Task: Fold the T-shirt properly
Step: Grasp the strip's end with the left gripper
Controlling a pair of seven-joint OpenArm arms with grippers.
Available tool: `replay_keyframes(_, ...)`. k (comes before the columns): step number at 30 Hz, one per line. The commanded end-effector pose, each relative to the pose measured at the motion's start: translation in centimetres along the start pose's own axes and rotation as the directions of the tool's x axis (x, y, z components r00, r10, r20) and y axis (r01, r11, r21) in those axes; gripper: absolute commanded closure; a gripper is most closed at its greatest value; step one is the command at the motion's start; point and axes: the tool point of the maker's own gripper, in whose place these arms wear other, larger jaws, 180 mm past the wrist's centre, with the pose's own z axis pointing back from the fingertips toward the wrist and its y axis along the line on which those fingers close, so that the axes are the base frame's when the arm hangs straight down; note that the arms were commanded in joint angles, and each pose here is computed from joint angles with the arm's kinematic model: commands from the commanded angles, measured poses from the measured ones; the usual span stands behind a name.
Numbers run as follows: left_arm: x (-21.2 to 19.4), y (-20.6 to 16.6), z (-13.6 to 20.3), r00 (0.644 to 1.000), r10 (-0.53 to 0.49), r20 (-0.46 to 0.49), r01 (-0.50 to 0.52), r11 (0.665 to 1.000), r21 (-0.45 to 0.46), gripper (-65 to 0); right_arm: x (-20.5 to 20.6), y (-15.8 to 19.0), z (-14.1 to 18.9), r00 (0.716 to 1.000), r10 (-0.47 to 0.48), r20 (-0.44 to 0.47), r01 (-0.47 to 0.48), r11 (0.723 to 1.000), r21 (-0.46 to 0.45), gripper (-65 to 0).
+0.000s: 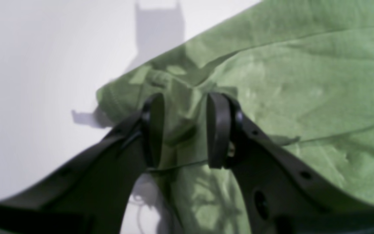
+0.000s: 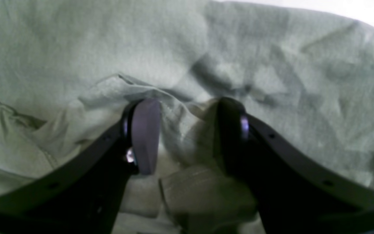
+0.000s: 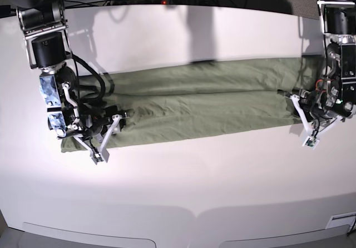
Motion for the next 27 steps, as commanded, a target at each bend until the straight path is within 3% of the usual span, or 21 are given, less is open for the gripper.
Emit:
replay_keyframes(1, 1.6, 1.3, 0.8, 0.999, -0.005, 0.043, 0.004, 0.999, 0.032, -21.5, -3.9, -1.7, -0.2, 0.988, -0.009, -0.154, -0.001, 0.998, -0.068, -30.6)
replay_keyframes(3, 1.5, 1.3, 0.8, 0.999, -0.005, 0.036, 0.004, 0.999, 0.032, -19.8, -3.9, -1.7, -0.2, 0.988, -0.009, -0.154, -0.001, 0.998, -0.068, -30.6)
replay_keyframes(6, 1.3, 1.3, 0.8, 1.000, -0.004, 0.029, 0.003, 1.000, 0.031, -2.2, -3.9, -1.7, -0.2, 0.988, -0.009, -0.154, -0.001, 0.998, -0.068, -30.6)
replay_keyframes(7, 1.4, 1.3, 0.8, 1.000, -0.002, 0.030, 0.001, 1.000, 0.029, 0.0, -3.9, -1.7, -0.2, 0.988, -0.009, -0.154, -0.001, 0.998, -0.068, -30.6)
replay_keyframes(13, 1.3, 1.2, 0.8, 1.000, 0.001, 0.027, -0.001, 1.000, 0.025, 0.0, -3.9, -1.7, -0.2, 0.988, -0.009, -0.154, -0.002, 0.998, -0.068, -30.6)
replay_keyframes(19, 0.9, -0.2, 1.1, 0.999, 0.033, -0.010, -0.034, 0.998, -0.046, 0.0, -3.9, -1.7, -0.2, 0.988, -0.009, -0.154, -0.002, 0.998, -0.068, -30.6)
replay_keyframes(24, 1.5, 0.1, 2.3, 1.000, 0.006, -0.013, -0.007, 0.999, -0.031, 0.0, -3.9, -1.7, -0.2, 0.988, -0.009, -0.154, -0.001, 0.998, -0.068, -30.6)
replay_keyframes(27, 1.6, -0.3, 3.4, 1.000, 0.006, -0.017, -0.007, 0.998, -0.069, 0.0, -3.9, -1.7, -0.2, 0.988, -0.009, -0.154, -0.001, 0.998, -0.068, -30.6)
